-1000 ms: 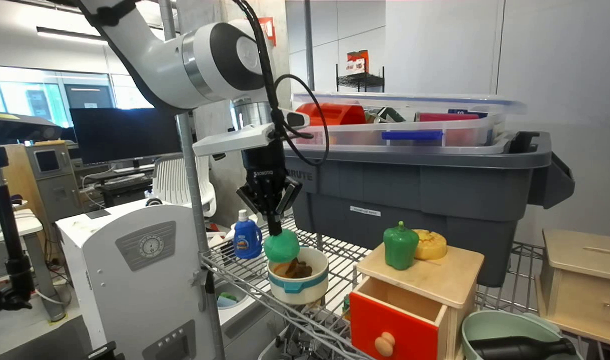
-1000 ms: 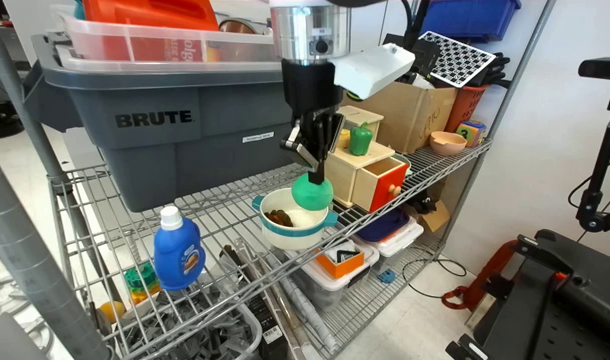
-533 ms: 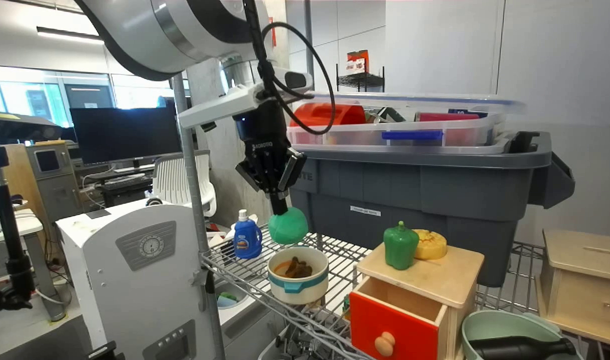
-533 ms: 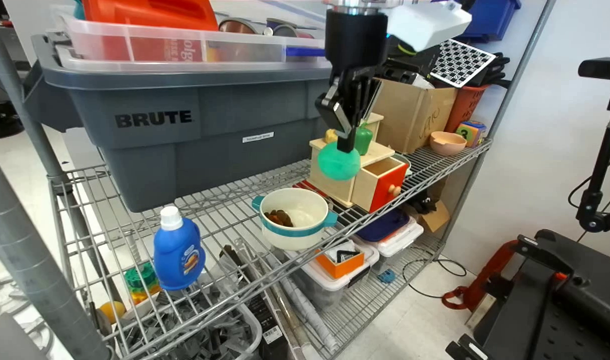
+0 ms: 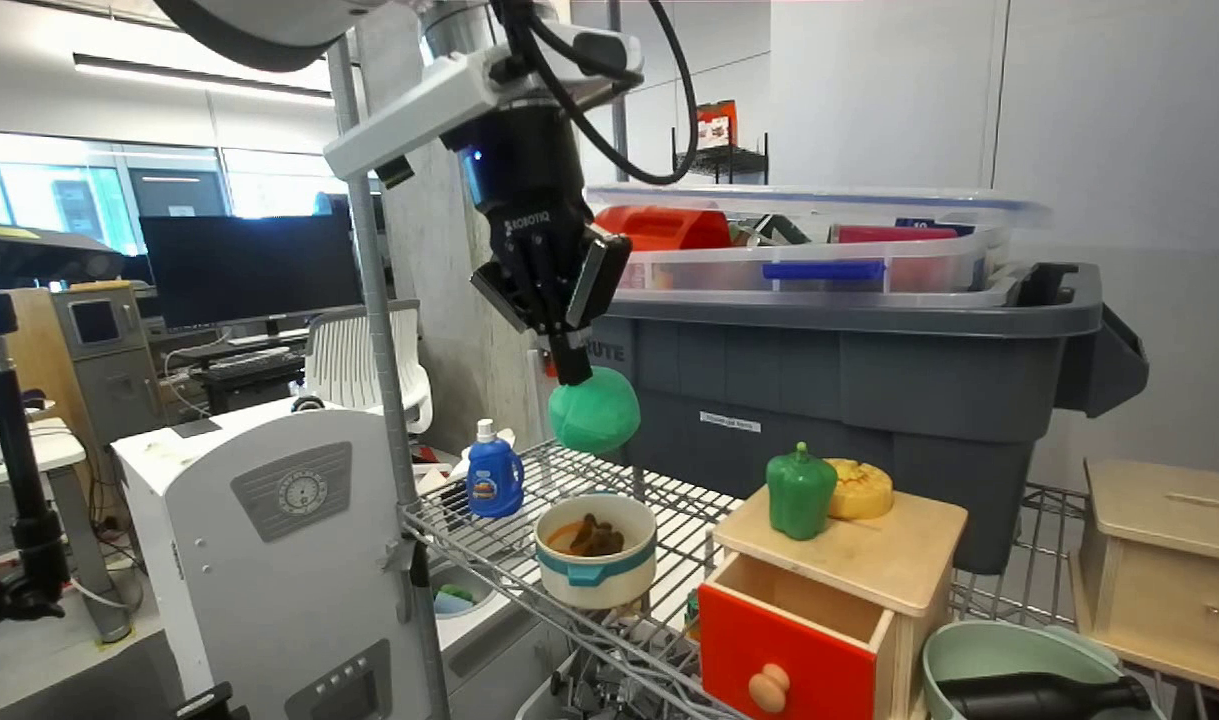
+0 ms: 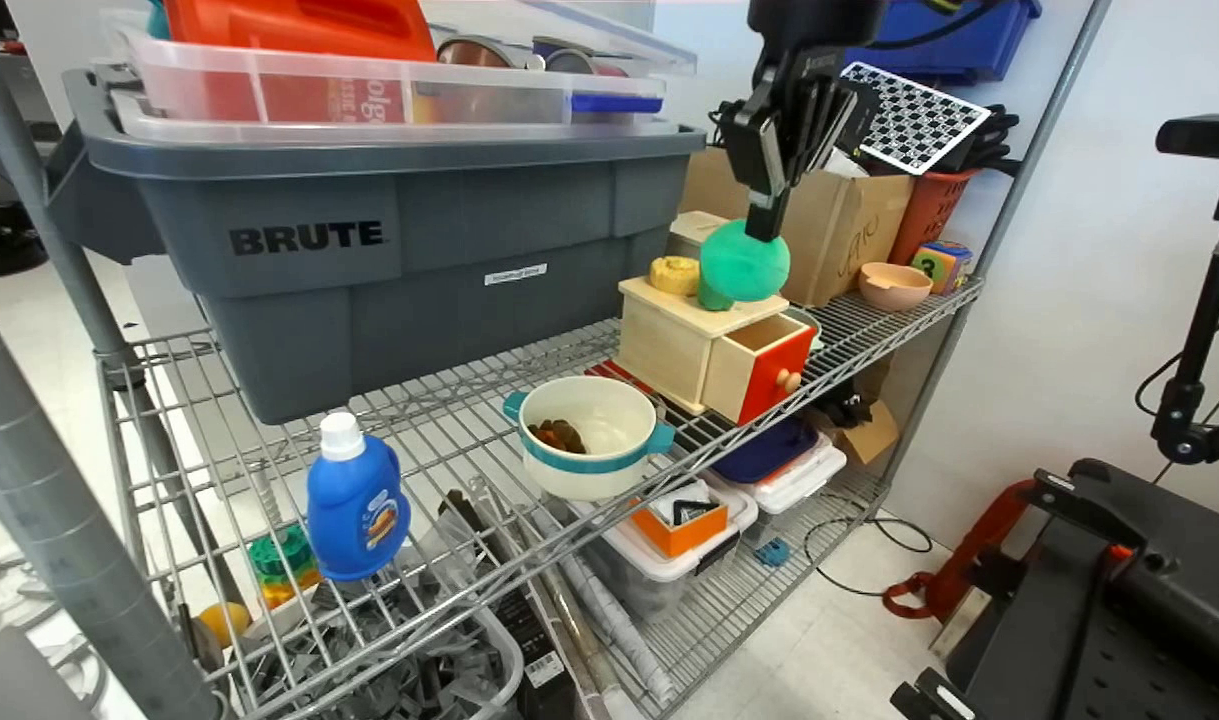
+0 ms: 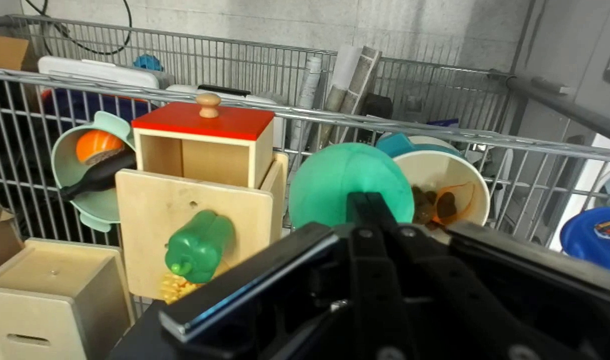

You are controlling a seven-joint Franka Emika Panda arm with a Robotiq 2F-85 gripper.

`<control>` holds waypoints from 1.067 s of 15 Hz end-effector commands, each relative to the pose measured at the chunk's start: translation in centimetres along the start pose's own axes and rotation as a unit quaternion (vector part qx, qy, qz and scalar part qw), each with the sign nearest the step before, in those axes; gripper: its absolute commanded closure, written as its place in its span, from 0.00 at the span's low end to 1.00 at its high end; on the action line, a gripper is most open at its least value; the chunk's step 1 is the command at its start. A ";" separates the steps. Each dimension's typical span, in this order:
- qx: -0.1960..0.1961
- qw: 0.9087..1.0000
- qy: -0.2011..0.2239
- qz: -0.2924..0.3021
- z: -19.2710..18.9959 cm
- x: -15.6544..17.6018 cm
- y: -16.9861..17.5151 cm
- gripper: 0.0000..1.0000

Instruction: Put the turquoise object in the pot on top of the chest drawer

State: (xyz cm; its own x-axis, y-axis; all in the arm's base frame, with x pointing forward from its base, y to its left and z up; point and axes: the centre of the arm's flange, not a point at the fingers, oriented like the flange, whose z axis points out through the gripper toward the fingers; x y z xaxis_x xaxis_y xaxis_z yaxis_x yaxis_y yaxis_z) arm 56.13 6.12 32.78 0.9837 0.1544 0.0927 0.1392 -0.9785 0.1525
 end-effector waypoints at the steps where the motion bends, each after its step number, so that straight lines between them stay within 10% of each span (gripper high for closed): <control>1: 0.001 1.000 0.019 0.022 -1.6 -2.2 2.6 1.00; 16: 0.023 0.996 0.007 0.086 -0.9 0.7 12.8 1.00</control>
State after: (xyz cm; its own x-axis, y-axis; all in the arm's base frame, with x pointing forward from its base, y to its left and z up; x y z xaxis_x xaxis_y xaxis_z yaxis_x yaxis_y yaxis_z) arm 56.22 -4.81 35.22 0.9919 -0.0043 0.1271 -0.0187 -0.9935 0.1120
